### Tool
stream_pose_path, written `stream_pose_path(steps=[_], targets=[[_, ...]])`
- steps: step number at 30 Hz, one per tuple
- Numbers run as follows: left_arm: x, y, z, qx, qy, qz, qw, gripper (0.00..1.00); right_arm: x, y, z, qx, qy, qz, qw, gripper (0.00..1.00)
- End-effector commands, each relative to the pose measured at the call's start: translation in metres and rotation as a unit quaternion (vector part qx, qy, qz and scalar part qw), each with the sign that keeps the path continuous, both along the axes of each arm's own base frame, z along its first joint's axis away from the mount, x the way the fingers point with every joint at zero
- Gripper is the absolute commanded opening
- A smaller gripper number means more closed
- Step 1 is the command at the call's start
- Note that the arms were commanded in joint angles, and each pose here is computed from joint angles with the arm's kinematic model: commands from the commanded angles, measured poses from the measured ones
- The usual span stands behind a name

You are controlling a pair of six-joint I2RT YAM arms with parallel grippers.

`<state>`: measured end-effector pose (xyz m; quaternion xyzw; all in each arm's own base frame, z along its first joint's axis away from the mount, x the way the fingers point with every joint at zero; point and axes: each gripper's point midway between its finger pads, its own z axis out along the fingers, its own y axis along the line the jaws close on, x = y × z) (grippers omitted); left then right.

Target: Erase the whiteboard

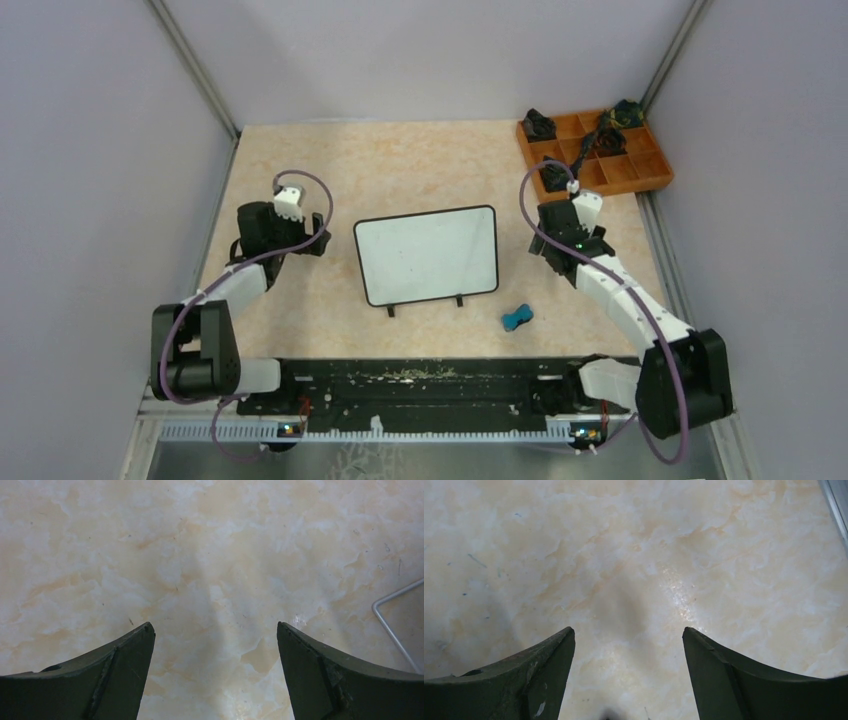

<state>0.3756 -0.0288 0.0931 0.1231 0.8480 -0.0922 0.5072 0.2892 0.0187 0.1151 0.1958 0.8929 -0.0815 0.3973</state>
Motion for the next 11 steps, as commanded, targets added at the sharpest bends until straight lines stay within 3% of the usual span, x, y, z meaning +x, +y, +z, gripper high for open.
stream_pose_path(steps=[1,6,11], targets=[[-0.005,0.001,0.008,0.011,-0.045,-0.009,0.999,0.96,0.028,-0.017,0.017,-0.038,-0.040,-0.040,0.998,0.79],[-0.012,0.005,-0.004,0.025,-0.063,-0.001,0.998,0.96,0.033,-0.019,0.010,-0.029,-0.057,-0.046,0.997,0.74],[-0.015,0.003,-0.012,0.024,-0.064,-0.007,0.998,0.96,0.031,-0.018,-0.001,-0.024,-0.059,-0.040,0.997,0.78]])
